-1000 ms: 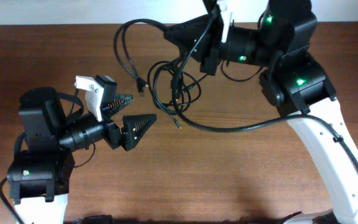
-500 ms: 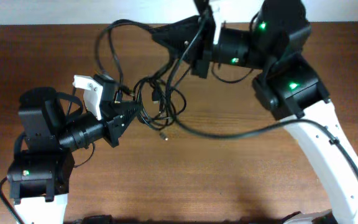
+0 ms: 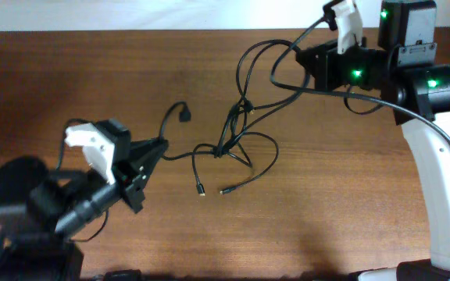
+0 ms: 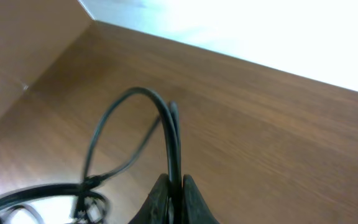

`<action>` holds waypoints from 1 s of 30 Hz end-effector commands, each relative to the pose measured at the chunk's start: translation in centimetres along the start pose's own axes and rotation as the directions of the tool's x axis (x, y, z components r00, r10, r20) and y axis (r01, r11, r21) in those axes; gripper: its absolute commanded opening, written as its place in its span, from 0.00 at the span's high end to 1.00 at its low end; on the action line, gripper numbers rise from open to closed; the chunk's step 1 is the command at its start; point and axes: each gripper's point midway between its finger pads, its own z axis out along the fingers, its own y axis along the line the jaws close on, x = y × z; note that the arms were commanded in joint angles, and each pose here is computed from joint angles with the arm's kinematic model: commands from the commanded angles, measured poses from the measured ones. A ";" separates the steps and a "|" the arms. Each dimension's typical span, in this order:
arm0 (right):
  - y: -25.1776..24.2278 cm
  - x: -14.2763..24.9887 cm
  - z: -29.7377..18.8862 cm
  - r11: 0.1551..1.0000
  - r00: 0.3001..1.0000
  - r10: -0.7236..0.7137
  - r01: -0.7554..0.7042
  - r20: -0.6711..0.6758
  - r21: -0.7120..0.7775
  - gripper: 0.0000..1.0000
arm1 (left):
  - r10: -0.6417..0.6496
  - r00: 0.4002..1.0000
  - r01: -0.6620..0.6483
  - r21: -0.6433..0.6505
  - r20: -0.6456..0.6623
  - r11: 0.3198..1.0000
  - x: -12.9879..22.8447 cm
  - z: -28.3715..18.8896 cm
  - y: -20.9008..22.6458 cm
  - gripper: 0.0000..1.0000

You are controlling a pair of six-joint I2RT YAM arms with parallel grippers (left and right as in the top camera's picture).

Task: Untangle cables
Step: 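Lift the cable coil with the right gripper, letting loops hang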

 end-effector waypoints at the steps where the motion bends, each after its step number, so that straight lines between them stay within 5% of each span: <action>1: -3.9 1.7 -0.4 0.983 0.997 -0.001 0.014 -0.075 0.184 0.69 | 0.109 0.989 -0.090 -0.173 0.104 0.981 -3.4 -3.1 0.0 1.00; 2: -3.9 2.3 -0.2 0.983 0.994 -0.023 0.042 -0.107 0.177 0.50 | 0.124 0.985 -0.095 -0.225 0.119 0.970 -3.9 -3.8 0.4 1.00; 4: -4.3 3.9 0.6 0.986 0.985 -0.010 0.039 -0.173 0.165 0.41 | 0.150 0.978 -0.091 -0.354 0.143 0.931 -4.9 -5.3 1.7 1.00; 6: -3.9 5.1 1.4 0.992 0.975 -0.032 0.057 -0.220 0.110 0.01 | 0.159 0.975 -0.089 -0.389 0.152 0.917 -5.4 -5.8 2.1 1.00; 9: -0.8 5.8 1.9 0.996 0.973 -0.039 0.020 -0.228 -0.084 0.01 | 0.155 0.977 -0.049 -0.553 0.148 0.832 -5.6 -7.1 5.1 1.00; 13: 4.4 6.2 1.7 0.937 0.967 -0.167 0.096 -0.190 -0.334 0.01 | 0.136 0.974 -0.011 -0.559 0.183 0.829 -6.4 -6.8 5.8 1.00; 16: 8.9 7.9 2.1 0.850 0.920 -0.351 0.235 -0.173 -0.472 0.01 | -0.055 0.894 0.340 -0.593 0.445 0.730 -8.8 -7.8 9.6 1.00; 19: 13.4 10.3 2.1 0.660 0.796 -0.601 0.446 -0.069 -0.605 0.04 | -0.348 0.797 0.553 -0.366 0.493 0.748 -8.6 -3.2 10.2 1.00; 21: 15.5 11.1 2.3 0.538 0.712 -0.702 0.546 0.017 -0.642 0.04 | -0.508 0.783 0.594 -0.186 0.360 0.783 -7.9 1.0 8.7 1.00; 23: 16.4 11.3 2.8 0.455 0.634 -0.770 0.626 0.074 -0.634 0.15 | -0.667 0.722 0.683 -0.030 0.184 0.730 -6.6 4.2 7.2 1.00; 26: 16.9 10.6 3.5 0.427 0.608 -0.785 0.669 0.119 -0.608 0.22 | -0.692 0.722 0.682 0.170 0.000 0.711 -7.5 6.0 4.3 1.00; 30: 17.8 9.5 3.6 0.402 0.615 -0.765 0.688 0.191 -0.605 0.19 | -0.652 0.758 0.624 0.311 -0.022 0.716 -10.3 5.3 2.0 1.00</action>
